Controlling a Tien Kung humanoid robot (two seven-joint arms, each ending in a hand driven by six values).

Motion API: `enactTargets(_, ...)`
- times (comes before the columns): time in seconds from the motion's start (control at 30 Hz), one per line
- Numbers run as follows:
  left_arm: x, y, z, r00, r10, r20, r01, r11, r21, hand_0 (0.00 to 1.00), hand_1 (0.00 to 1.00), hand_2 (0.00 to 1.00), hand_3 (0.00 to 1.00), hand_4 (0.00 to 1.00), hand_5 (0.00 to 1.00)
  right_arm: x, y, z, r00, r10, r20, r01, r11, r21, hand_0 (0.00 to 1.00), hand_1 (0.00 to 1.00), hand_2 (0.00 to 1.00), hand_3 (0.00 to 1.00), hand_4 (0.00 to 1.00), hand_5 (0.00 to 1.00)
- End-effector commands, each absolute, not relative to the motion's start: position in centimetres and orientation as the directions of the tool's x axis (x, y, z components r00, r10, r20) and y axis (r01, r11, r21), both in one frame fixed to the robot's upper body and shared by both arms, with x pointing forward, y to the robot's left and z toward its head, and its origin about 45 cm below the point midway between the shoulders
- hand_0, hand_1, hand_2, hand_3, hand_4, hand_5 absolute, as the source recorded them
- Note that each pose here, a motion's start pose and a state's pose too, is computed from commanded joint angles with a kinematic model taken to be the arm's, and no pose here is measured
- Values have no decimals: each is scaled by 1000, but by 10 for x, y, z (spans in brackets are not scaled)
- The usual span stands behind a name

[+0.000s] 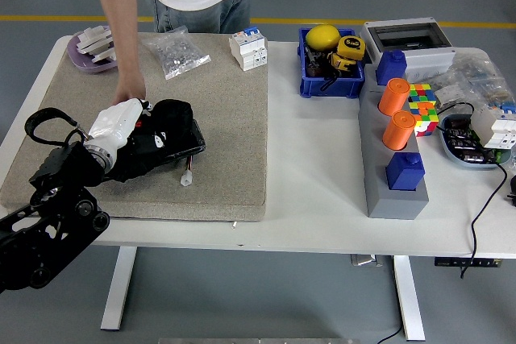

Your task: Pick the rag up,wipe the panel,place it on the desk

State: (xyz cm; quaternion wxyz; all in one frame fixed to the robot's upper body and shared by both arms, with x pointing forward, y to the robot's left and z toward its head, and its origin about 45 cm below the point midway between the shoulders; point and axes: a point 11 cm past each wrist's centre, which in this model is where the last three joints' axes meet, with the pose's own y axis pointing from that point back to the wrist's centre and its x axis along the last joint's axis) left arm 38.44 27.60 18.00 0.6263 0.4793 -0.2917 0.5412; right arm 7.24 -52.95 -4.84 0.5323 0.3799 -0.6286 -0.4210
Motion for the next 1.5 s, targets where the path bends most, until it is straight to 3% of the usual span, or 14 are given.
enactTargets(0.97, 362, 364, 182, 178, 366, 913, -932, -235, 276, 202, 153, 535, 524, 190, 2, 69, -531, -48, -148, -924, 353, -22, 360, 933, 754, 616, 641, 618, 998, 632)
enactTargets(1.5, 356, 371, 184, 182, 347, 920, -932, -236, 274, 202, 153, 534, 524, 193, 2, 71, -532, -47, -153, -923, 354, -27, 362, 932, 754, 616, 641, 619, 998, 632)
